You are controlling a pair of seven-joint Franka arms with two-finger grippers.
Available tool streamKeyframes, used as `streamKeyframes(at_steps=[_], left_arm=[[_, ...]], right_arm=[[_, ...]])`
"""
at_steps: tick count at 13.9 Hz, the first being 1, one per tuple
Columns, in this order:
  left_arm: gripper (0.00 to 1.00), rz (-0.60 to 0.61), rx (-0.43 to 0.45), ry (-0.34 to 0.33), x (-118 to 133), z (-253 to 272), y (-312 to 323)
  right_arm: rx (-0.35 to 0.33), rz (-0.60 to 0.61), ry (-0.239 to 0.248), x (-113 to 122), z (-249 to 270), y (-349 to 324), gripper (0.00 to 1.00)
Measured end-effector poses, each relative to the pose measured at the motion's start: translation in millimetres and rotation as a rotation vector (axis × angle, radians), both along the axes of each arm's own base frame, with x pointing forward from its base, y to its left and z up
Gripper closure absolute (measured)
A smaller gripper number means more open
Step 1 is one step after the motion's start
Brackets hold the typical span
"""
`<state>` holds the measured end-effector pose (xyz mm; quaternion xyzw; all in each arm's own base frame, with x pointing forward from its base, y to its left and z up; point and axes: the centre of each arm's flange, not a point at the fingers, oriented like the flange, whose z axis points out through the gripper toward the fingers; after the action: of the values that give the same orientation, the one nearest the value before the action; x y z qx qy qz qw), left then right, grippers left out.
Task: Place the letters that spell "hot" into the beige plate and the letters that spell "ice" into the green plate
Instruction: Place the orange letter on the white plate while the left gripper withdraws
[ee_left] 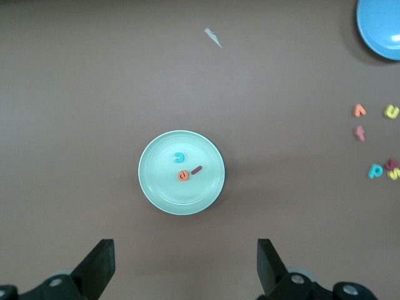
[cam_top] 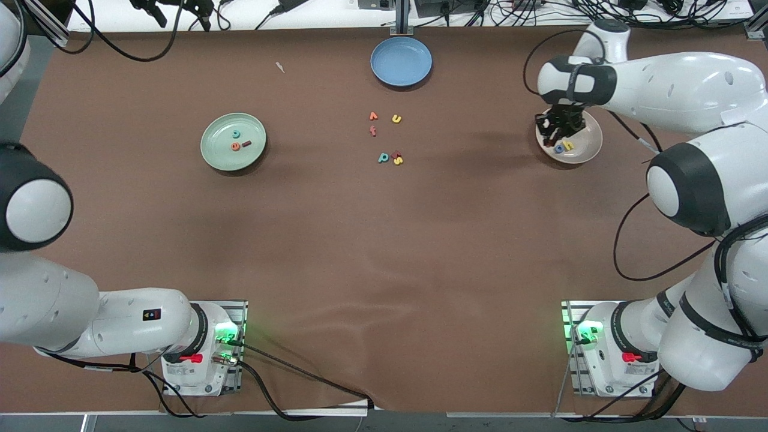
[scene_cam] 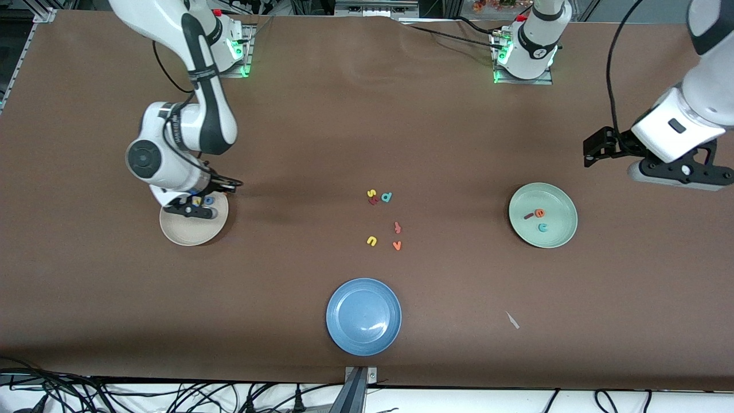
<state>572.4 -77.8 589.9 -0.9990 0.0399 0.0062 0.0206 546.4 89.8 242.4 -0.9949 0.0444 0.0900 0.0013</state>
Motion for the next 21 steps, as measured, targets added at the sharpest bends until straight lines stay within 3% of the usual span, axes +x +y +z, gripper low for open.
streamKeyframes(at_steps=[4, 7, 11, 12, 17, 21], left_arm=[[0.00, 0.020, 0.002, -0.020, -36, 9, -2], [0.00, 0.034, -0.006, -0.028, -39, 13, 4], [0.00, 0.050, -0.043, -0.017, -38, 11, 8], [0.00, 0.050, -0.043, -0.015, -38, 10, 8], [0.00, 0.049, -0.042, -0.006, -38, 9, 7], [0.00, 0.049, -0.042, -0.007, -38, 9, 7]], right_arm=[[0.017, 0.078, -0.018, 8, 5, -44, 0.78], [0.026, 0.088, -0.011, 21, 18, -34, 0.47], [0.022, -0.061, 0.041, 36, 49, 9, 0.05], [0.014, -0.106, 0.049, 38, 57, 23, 0.00], [0.018, -0.193, 0.069, 58, 130, 61, 0.00], [0.033, -0.216, -0.002, 80, 192, 44, 0.00]])
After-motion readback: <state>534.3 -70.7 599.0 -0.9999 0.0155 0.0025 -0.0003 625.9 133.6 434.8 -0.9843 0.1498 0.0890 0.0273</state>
